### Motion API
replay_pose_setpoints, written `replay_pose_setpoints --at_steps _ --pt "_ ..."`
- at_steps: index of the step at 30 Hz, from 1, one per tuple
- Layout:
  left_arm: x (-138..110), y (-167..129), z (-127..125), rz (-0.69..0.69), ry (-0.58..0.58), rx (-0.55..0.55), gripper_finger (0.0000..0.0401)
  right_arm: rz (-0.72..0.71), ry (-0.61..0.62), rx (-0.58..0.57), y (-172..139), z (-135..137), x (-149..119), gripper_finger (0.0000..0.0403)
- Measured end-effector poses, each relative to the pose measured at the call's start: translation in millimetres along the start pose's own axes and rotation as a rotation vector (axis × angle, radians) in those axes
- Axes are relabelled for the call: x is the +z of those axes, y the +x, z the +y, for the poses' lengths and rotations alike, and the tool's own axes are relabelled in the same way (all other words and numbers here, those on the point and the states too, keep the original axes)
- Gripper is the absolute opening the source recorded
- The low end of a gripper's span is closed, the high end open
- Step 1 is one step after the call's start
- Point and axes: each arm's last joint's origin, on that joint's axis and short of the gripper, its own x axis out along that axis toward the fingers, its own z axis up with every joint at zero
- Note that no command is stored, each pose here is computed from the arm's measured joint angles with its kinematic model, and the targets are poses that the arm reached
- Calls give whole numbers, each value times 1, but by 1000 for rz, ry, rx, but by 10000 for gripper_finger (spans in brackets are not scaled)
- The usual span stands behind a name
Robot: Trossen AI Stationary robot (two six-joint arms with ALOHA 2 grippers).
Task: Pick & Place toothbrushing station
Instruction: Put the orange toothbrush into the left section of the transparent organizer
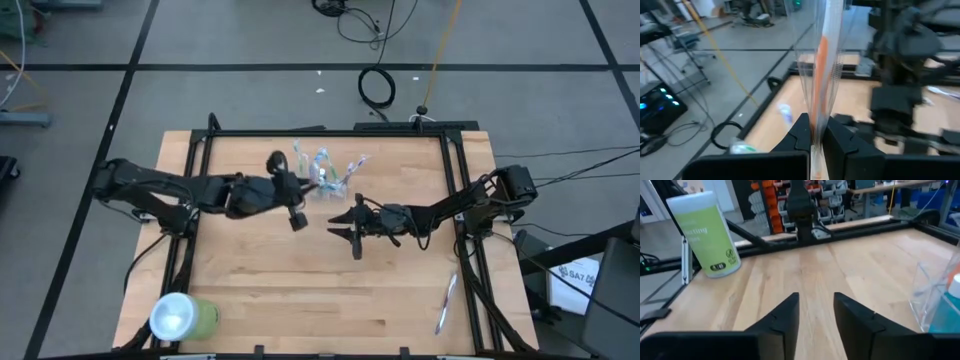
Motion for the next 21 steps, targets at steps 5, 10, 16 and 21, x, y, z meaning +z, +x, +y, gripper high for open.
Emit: replay_pose_setpoints --at_steps 5,10,16,21 --pt "-7 3 24 16 -18 67 15 6 2 2 0 0 -1 129" --pt "-27 2 49 -25 -104 137 14 14 0 1 0 0 -2 127" --pt "-78 4 65 -60 -191 200 16 22 -2 -1 0 -1 -2 126" --pt "-120 15 78 -48 -263 244 13 19 -5 -1 0 -1 -2 126"
